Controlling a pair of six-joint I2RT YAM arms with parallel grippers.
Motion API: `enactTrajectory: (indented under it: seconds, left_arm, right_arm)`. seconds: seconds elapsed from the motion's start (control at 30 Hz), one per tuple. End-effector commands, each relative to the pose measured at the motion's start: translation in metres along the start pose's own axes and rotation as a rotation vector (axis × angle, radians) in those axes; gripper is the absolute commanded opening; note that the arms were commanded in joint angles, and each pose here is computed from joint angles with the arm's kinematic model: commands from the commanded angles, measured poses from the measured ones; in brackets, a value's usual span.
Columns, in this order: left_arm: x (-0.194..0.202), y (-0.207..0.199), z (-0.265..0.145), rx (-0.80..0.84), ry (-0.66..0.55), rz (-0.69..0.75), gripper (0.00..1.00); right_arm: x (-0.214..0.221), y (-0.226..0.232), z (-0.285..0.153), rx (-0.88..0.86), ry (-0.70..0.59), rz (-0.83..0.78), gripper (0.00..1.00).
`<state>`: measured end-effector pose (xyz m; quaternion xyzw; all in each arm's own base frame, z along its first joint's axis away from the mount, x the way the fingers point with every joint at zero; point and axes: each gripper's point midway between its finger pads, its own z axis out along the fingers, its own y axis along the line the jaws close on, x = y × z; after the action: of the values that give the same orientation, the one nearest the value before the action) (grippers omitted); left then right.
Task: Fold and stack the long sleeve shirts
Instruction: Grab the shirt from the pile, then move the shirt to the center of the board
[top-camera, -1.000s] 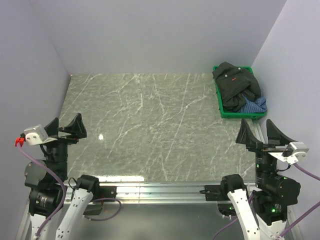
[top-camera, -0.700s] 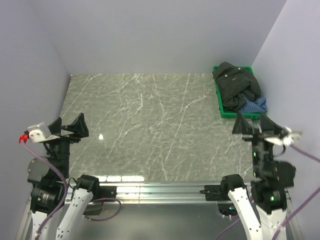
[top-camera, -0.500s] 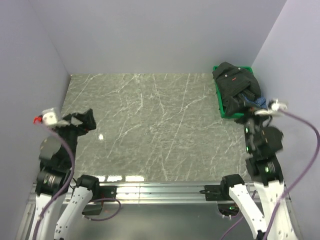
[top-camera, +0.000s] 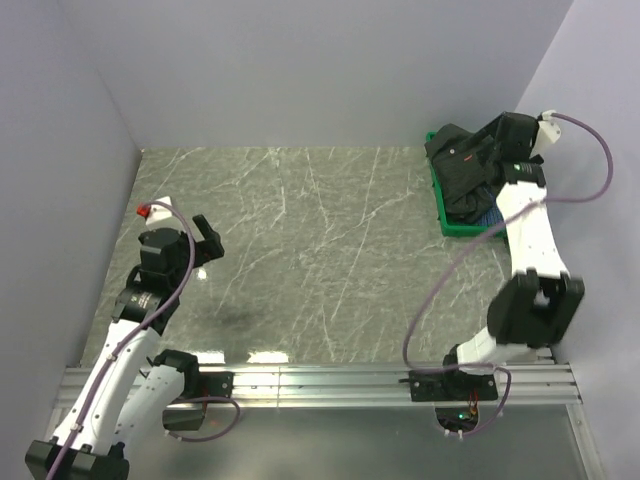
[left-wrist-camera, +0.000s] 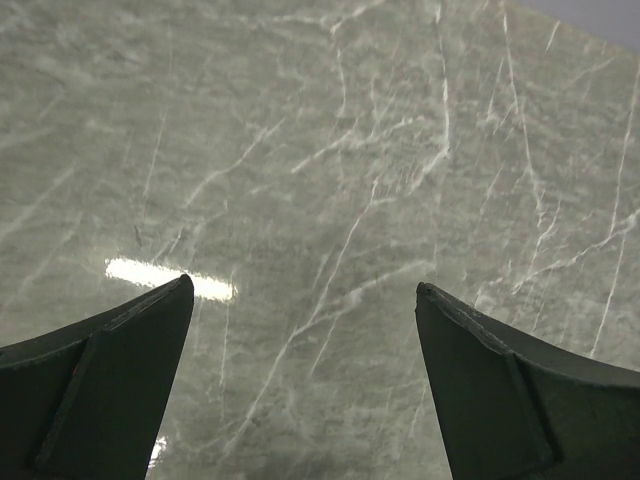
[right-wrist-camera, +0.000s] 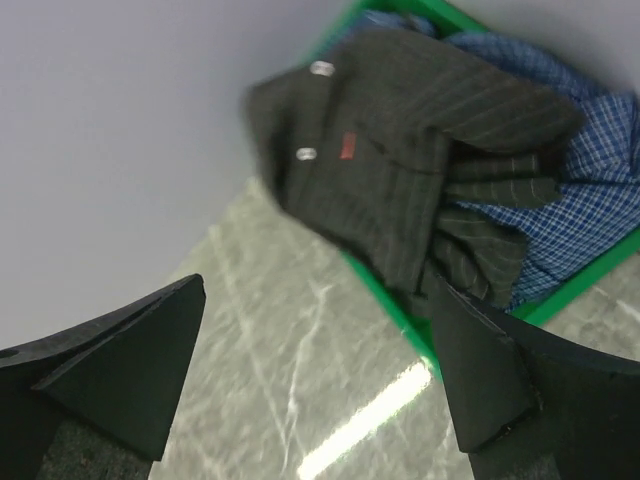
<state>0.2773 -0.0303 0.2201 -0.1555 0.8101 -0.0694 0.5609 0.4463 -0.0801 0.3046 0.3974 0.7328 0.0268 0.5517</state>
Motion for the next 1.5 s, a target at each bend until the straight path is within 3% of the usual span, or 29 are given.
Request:
enactTrajectory:
  seconds: [0.0, 0.27, 0.33, 0.43, 0.47, 0.57, 0.6, 0.77, 0.97, 1.13, 1.27, 1.47]
  left_arm:
    - [-0.007, -0.011, 0.002, 0.056, -0.049, -0.051, 0.99]
    - [-0.001, -0.001, 0.006, 0.000, -0.035, -0.033, 0.99]
    - [0.000, -0.001, 0.007, -0.001, -0.029, -0.030, 0.99]
    - [0.001, -0.001, 0.008, -0.001, -0.025, -0.027, 0.99]
    - [0.001, -0.002, 0.008, 0.002, -0.023, -0.027, 0.99]
    - [0.001, -0.003, 0.008, 0.009, -0.025, -0.027, 0.99]
    - [0.001, -0.003, 0.008, 0.009, -0.025, -0.027, 0.99]
    - [-0.003, -0.003, 0.004, 0.012, -0.041, -0.033, 0.99]
    - [-0.009, 0.000, -0.001, 0.002, -0.070, -0.047, 0.99]
    - [-0.016, 0.003, -0.009, -0.002, -0.109, -0.065, 0.99]
    - [-0.020, 0.005, -0.013, -0.010, -0.132, -0.076, 0.99]
    - [-0.024, 0.006, -0.018, -0.003, -0.157, -0.085, 0.99]
  right_arm:
    - [-0.005, -0.004, 0.045, 0.072, 0.027, 0.131, 0.97]
    - [0.039, -0.018, 0.138, 0.119, 0.096, 0.173, 0.90]
    - [0.043, -0.020, 0.149, 0.123, 0.097, 0.172, 0.84]
    - [0.050, -0.023, 0.156, 0.120, 0.101, 0.146, 0.56]
    - [0.047, -0.024, 0.152, 0.118, 0.093, 0.140, 0.35]
    - [0.027, -0.013, 0.134, 0.080, 0.041, 0.101, 0.07]
    - [0.020, -0.010, 0.126, 0.070, 0.026, 0.070, 0.03]
    - [-0.042, 0.045, 0.053, -0.072, -0.111, -0.004, 0.00]
    - [-0.095, 0.162, -0.079, -0.438, -0.223, -0.121, 0.00]
    - [-0.091, 0.253, -0.213, -0.873, -0.236, -0.206, 0.00]
    - [-0.098, 0.286, -0.296, -1.147, -0.246, -0.158, 0.00]
    - [-0.084, 0.303, -0.367, -1.459, -0.168, -0.077, 0.00]
